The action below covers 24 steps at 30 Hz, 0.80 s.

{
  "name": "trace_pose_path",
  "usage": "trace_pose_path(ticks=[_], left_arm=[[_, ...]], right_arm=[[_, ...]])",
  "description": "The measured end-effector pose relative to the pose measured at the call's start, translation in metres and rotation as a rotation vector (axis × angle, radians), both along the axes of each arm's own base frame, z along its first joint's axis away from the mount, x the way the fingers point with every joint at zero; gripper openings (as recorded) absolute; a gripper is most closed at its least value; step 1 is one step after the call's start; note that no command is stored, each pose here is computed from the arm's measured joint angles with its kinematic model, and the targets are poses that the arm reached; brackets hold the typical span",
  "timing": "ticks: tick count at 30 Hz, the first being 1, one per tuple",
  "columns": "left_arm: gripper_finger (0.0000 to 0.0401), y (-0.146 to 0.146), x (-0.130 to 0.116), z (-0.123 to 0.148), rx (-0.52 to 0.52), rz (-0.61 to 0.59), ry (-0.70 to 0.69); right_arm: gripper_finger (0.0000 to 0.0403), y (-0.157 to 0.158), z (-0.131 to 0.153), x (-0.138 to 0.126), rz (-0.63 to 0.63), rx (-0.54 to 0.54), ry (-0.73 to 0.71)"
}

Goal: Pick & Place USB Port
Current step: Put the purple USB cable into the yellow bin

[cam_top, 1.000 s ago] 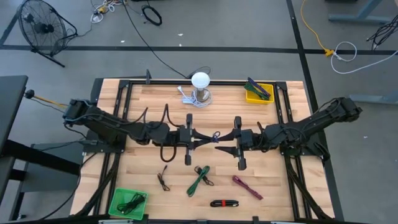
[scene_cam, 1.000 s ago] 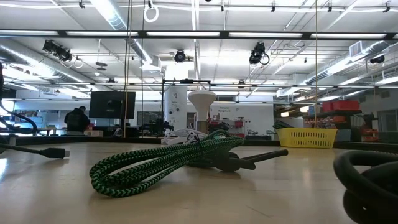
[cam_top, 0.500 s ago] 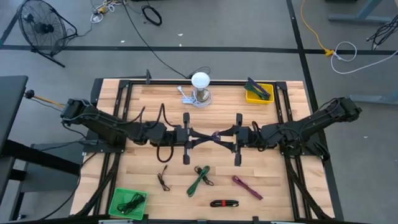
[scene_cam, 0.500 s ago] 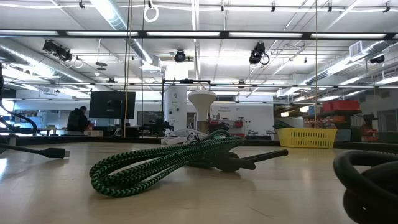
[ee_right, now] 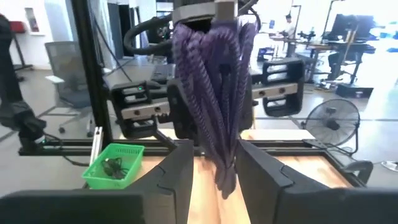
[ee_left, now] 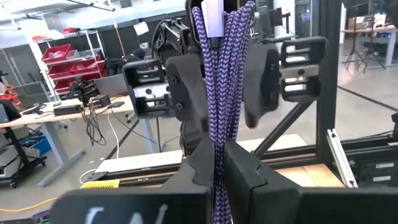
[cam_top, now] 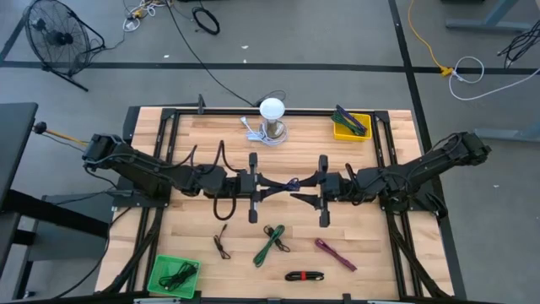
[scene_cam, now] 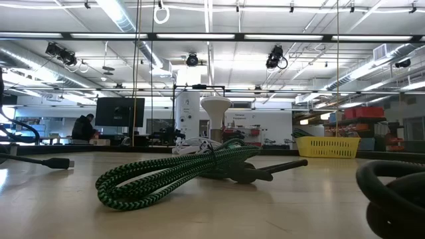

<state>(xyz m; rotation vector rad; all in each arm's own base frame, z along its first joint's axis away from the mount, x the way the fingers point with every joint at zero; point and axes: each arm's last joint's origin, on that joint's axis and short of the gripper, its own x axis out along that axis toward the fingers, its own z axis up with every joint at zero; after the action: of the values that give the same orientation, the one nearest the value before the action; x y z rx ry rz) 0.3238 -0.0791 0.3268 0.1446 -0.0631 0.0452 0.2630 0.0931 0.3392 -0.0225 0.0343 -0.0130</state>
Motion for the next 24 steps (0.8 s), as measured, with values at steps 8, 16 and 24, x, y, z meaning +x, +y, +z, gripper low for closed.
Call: trace_pose_path(ticks=[8, 16, 24], left_arm=[[0.0017, -0.0015, 0.0037, -0.0062, 0.004, -0.004, 0.024], [0.0035, -0.0014, 0.004, -0.007, 0.001, -0.002, 0.028], [0.0076, -0.0023, 0.0037, -0.0093, -0.009, 0.004, 0.05]], right_arm=[[0.0119, -0.0004, 0.0051, -0.0003, -0.007, 0.001, -0.049], [0.0015, -0.0021, 0.0048, 0.0, -0.038, -0.026, -0.046], [0.0008, -0.0051, 0.0018, -0.0014, -0.134, -0.027, -0.008]])
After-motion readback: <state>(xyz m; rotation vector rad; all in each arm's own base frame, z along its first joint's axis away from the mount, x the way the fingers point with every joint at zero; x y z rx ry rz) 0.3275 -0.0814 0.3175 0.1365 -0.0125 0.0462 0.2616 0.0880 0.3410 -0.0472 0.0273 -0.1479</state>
